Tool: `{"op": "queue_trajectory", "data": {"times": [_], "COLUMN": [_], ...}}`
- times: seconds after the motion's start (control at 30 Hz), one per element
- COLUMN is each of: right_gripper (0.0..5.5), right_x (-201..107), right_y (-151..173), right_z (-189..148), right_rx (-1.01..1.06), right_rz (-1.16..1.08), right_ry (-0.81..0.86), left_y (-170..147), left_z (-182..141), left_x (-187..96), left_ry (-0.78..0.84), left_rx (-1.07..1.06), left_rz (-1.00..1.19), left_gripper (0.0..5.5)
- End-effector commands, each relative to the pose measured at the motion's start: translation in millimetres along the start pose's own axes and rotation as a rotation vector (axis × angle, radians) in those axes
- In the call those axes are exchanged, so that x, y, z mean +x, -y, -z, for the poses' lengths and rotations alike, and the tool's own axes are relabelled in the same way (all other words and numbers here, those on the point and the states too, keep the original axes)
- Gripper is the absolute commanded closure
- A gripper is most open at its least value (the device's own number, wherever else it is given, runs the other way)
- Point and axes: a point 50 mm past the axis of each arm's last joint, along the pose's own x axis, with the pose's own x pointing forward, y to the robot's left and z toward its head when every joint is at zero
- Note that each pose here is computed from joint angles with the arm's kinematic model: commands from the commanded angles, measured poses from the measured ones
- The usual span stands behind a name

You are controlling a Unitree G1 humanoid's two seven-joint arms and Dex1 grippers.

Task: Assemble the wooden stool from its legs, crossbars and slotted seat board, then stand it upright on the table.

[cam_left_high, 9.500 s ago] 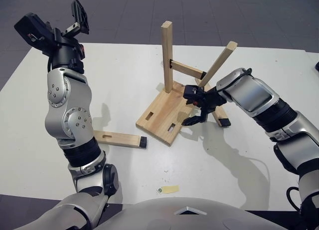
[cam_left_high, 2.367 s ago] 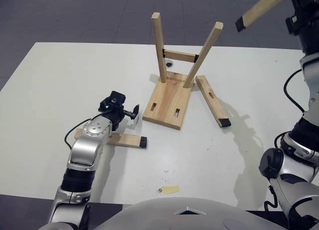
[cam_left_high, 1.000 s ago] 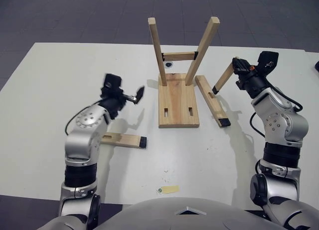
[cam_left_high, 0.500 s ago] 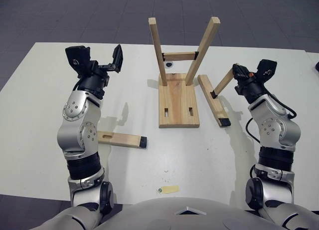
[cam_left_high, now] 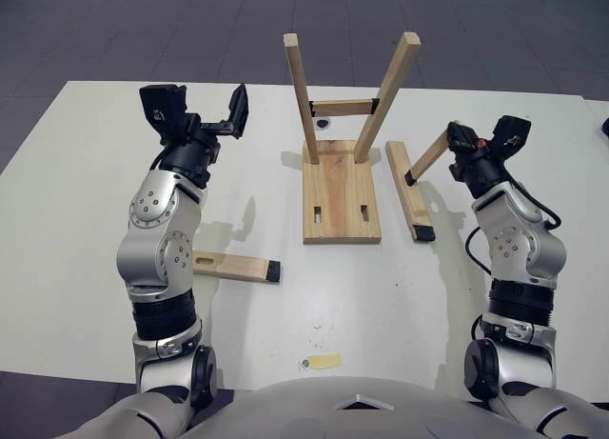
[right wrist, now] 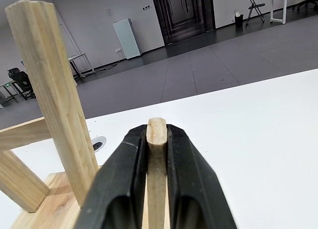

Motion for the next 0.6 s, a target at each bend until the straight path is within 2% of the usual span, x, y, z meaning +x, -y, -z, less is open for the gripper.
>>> {"op": "queue_trajectory", "data": {"times": [0.03,0.33,0.6], "right_gripper": [5.09,5.09,5.09], "right_x": [-0.5,-13.8,-49.0], "right_y": [5.0,2.9,13.2], "right_z": [8.0,38.3,94.9], "right_rx": [-0.030,-0.105,-0.202], "right_rz": [0.024,0.036,0.039], "right_ry": [-0.033,-0.110,-0.252], "left_y": [1.2,11.1,20.7], "left_z": [-3.1,-18.0,-34.1], "left_x": [2.4,2.8,4.9], "left_ry": [0.008,0.077,0.141], "left_rx": [0.013,0.010,0.007], "left_rz": [0.014,0.016,0.025], "left_gripper": [0.10,0.10,0.10]}}
